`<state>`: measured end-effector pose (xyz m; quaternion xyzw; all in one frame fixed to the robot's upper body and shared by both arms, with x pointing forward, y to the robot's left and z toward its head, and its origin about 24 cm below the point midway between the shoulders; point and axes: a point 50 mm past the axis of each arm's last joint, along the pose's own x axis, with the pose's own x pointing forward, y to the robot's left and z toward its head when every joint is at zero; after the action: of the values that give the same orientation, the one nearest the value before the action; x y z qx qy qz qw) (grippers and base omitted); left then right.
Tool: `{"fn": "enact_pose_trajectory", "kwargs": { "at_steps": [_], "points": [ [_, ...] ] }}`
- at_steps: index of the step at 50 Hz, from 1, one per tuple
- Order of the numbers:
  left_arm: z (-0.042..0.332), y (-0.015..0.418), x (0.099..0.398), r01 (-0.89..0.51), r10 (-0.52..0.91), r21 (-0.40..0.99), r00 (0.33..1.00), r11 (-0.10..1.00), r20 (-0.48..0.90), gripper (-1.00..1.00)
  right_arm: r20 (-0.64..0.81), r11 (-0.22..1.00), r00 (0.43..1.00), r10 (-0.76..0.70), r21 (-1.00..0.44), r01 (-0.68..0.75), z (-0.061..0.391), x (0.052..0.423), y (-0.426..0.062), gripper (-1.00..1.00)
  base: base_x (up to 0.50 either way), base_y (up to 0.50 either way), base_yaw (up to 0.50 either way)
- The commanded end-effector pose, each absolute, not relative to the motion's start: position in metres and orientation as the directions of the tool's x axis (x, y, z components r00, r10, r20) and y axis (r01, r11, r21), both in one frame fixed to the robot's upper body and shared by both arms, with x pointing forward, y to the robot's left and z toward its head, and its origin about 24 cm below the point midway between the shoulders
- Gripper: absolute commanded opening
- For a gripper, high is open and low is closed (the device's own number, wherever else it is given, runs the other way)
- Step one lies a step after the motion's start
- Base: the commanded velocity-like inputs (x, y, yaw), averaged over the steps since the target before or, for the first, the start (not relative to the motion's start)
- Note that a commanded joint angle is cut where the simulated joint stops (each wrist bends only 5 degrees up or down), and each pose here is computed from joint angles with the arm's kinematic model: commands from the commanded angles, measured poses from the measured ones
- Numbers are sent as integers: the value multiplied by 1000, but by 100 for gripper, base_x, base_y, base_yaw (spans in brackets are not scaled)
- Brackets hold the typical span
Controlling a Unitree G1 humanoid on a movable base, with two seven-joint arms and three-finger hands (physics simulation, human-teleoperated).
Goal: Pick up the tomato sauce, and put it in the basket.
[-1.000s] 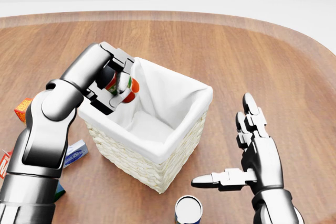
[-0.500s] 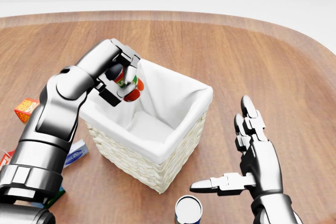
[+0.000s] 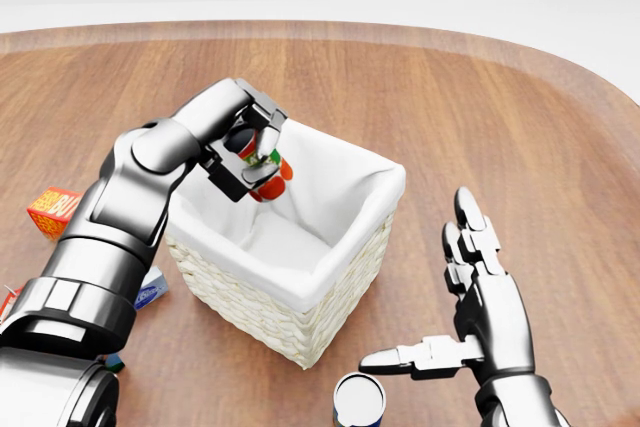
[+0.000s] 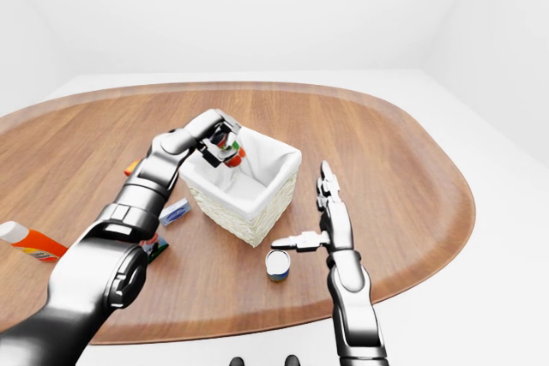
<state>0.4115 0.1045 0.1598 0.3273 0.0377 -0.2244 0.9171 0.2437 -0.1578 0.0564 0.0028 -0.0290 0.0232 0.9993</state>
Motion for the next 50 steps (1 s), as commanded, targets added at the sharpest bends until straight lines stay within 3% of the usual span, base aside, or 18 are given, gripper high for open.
{"fn": "enact_pose_trajectory", "kwargs": {
  "at_steps": [1, 37, 38, 41, 42, 50],
  "points": [
    [163, 98, 414, 461, -406, 563, 885, 686, -230, -100, 54, 999, 997, 52, 5, -52, 55, 244, -157, 100, 0, 0, 0],
    [147, 104, 415, 493, -392, 494, 870, 716, -299, -100, 40, 998, 998, 55, 38, -57, 58, 246, -159, 100, 0, 0, 0],
    [147, 104, 415, 494, -394, 494, 869, 716, -299, -37, 39, 998, 998, 56, 38, -57, 57, 246, -159, 100, 0, 0, 0],
    [147, 104, 415, 494, -394, 494, 869, 716, -299, -37, 39, 998, 998, 56, 38, -57, 57, 246, -159, 100, 0, 0, 0],
    [148, 103, 415, 495, -394, 496, 869, 714, -300, 100, 37, 998, 998, 55, 40, -57, 59, 246, -159, 100, 0, 0, 0],
    [149, 103, 415, 492, -392, 499, 870, 713, -298, 100, 36, 998, 998, 52, 44, -53, 58, 247, -159, 100, 0, 0, 0]
  ]
}}
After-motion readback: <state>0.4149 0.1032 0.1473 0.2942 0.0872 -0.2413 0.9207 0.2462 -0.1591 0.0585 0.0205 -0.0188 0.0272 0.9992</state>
